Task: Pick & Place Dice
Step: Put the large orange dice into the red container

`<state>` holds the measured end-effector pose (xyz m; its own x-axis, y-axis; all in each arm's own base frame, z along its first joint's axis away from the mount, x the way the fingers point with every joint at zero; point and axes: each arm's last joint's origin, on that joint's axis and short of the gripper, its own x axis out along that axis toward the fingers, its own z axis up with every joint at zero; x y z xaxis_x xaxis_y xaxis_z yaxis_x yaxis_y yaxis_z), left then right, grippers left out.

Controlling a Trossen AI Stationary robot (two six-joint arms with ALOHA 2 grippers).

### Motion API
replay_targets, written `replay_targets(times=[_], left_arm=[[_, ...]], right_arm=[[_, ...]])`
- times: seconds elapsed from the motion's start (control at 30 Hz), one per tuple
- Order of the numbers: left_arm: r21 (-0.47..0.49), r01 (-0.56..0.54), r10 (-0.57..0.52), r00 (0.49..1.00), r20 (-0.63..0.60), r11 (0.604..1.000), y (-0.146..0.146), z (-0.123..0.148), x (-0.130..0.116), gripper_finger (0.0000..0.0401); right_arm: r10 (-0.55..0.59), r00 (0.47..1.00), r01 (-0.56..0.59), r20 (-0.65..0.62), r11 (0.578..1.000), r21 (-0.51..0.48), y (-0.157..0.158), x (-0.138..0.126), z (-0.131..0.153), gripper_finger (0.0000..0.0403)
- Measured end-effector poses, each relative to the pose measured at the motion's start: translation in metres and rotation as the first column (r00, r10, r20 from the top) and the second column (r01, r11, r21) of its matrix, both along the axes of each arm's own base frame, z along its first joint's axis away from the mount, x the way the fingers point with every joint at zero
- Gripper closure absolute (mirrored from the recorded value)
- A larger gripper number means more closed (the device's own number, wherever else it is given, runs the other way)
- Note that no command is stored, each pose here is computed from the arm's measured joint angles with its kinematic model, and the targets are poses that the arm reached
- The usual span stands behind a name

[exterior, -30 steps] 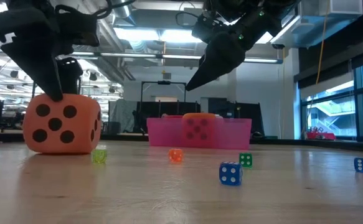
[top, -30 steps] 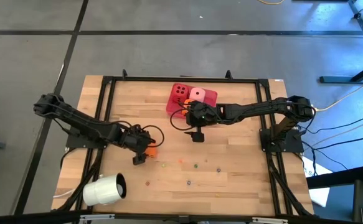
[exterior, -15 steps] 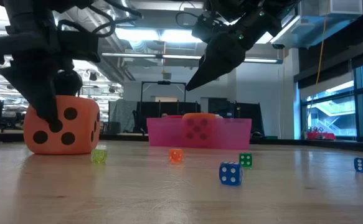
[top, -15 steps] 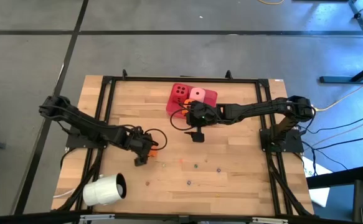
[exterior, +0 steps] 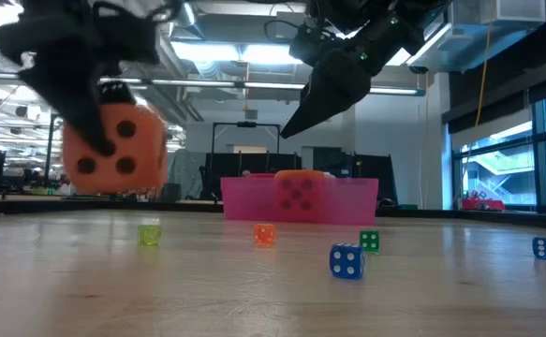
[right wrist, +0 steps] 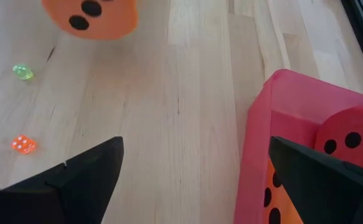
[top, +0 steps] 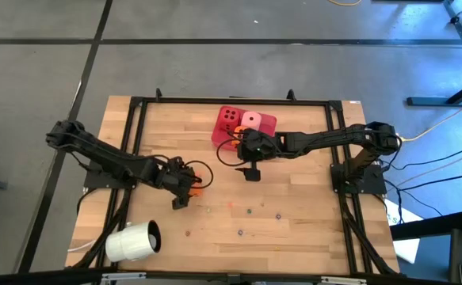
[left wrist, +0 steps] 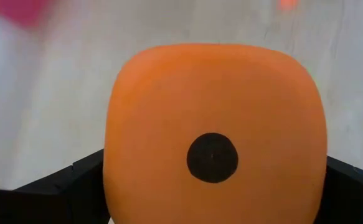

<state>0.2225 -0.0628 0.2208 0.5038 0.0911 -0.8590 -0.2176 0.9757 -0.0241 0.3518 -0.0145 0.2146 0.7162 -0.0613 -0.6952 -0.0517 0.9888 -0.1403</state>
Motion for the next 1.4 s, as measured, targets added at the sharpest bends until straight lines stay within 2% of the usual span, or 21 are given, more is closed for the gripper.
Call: replay_targets(times=[0.17, 0.37, 0.5, 0.67, 0.73, 0.9, 1.03, 1.2, 1.4], left_arm=[[0.194, -0.067, 0.048, 0.994, 0.1, 0.979, 0.007, 0.016, 0.006, 0.0001], [0.37, -0.099, 0.017, 0.976, 0.218, 0.924, 0.029, 0.027, 0.023, 0.0001], [0.403, -0.087, -0.016, 0.969, 0.246, 0.911, 0.057, 0.032, 0.034, 0.0001], [0.401, -0.112, -0.027, 0.945, 0.325, 0.909, 0.092, 0.041, 0.041, 0.0001], [0.399, -0.119, -0.03, 0.937, 0.348, 0.909, 0.105, 0.043, 0.042, 0.0001], [0.428, -0.032, -0.114, 0.943, 0.313, 0.903, 0.128, 0.042, 0.04, 0.0001], [0.437, -0.013, -0.133, 0.945, 0.3, 0.899, 0.145, 0.034, 0.045, 0.0001], [0.461, 0.082, -0.227, 0.937, 0.267, 0.884, 0.165, 0.015, 0.058, 0.0001], [0.465, 0.047, -0.186, 0.949, 0.256, 0.884, 0.187, 0.001, 0.062, 0.0001]], right_arm=[[-0.002, 1.0, 0.002, -0.022, 1.0, 0.001, 0.0, -0.002, -0.002, 0.0003], [-0.004, 1.0, 0.004, -0.03, 1.0, 0.0, 0.0, -0.002, -0.002, 0.0003], [-0.033, 0.999, 0.032, -0.023, 0.998, -0.05, -0.002, -0.002, -0.001, 0.0003], [-0.075, 0.996, 0.062, -0.043, 0.966, -0.252, -0.006, -0.002, -0.001, 0.0007], [-0.071, 0.996, 0.052, -0.053, 0.952, -0.301, -0.007, -0.003, -0.001, 0.002], [-0.048, 0.994, 0.014, -0.095, 0.944, -0.33, -0.007, -0.005, -0.003, 0.0086], [-0.05, 0.994, 0.016, -0.096, 0.944, -0.328, -0.007, -0.005, -0.003, 0.0163], [-0.049, 0.995, 0.016, -0.092, 0.942, -0.335, -0.01, -0.005, -0.002, 0.0263], [-0.098, 0.993, 0.073, -0.065, 0.947, -0.313, -0.019, -0.004, -0.001, 0.0371]])
